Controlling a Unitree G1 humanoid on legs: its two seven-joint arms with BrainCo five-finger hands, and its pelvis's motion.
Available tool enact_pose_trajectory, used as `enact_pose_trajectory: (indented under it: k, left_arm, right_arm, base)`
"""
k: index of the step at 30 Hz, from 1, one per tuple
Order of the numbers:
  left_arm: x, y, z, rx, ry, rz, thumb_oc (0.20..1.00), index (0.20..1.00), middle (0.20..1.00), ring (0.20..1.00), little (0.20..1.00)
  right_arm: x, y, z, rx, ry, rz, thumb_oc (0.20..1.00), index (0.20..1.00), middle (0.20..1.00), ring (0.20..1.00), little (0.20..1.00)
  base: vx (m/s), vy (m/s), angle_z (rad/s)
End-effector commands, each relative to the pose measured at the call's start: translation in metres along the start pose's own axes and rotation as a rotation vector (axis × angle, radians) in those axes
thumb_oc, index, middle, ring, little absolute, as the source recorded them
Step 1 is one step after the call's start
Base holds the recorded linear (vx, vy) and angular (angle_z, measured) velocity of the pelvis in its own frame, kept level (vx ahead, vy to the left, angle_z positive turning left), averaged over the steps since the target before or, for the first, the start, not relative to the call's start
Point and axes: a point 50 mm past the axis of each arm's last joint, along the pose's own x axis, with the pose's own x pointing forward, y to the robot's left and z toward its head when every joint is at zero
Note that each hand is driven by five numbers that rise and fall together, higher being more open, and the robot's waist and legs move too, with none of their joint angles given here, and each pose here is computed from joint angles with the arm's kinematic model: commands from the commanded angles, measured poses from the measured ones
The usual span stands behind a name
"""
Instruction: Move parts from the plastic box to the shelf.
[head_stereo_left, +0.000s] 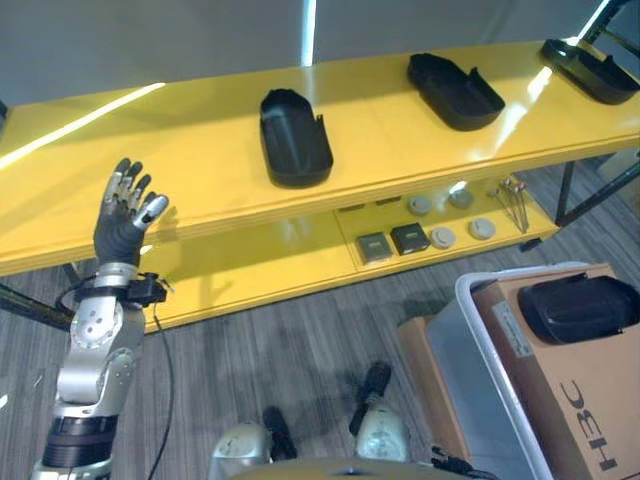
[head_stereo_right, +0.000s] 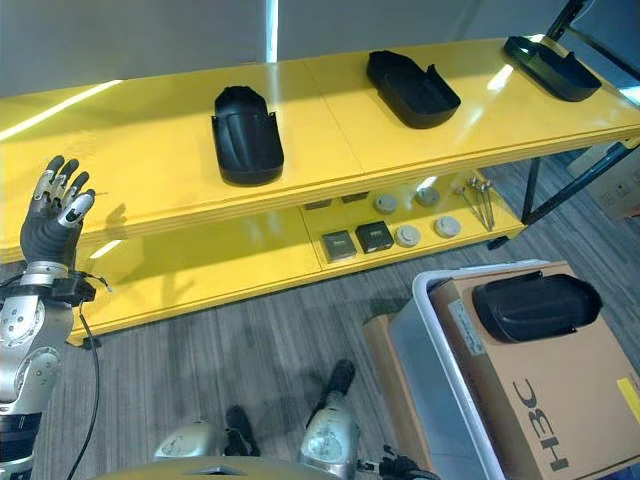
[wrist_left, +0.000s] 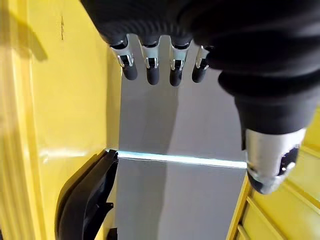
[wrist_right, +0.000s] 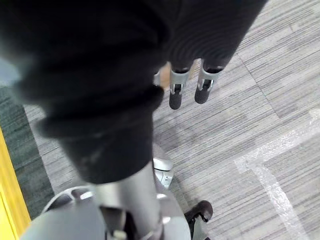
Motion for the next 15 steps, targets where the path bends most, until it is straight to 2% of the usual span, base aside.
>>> enact_pose_trajectory:
  k: [1, 9, 15]
  left_arm:
    - [0.004, -0.009, 0.030, 0.044, -0.126, -0.075, 1.000, 1.000, 1.000, 1.000, 1.000]
    - [0.006, -0.020, 0.023, 0.004, -0.070, -0.099, 1.000, 1.000, 1.000, 1.000, 1.000]
    - [0.002, -0.021, 0.016, -0.028, -0.042, -0.068, 1.000, 1.000, 1.000, 1.000, 1.000]
  right_arm:
    - [0.004, 0.033, -0.007, -0.030, 0.003, 0.102, 1.000, 1.000, 1.000, 1.000, 1.000]
    - [0.005, 0.019, -0.003, -0.012, 0.031, 0.060, 1.000, 1.000, 1.000, 1.000, 1.000]
    - [0.005, 0.004, -0.016, -0.102, 0.081, 0.045, 1.000, 1.000, 1.000, 1.000, 1.000]
  base:
    - [0.43, -0.263, 0.00]
    - [0.41, -0.279, 0.17]
    - [0.28, -0.220, -0.05]
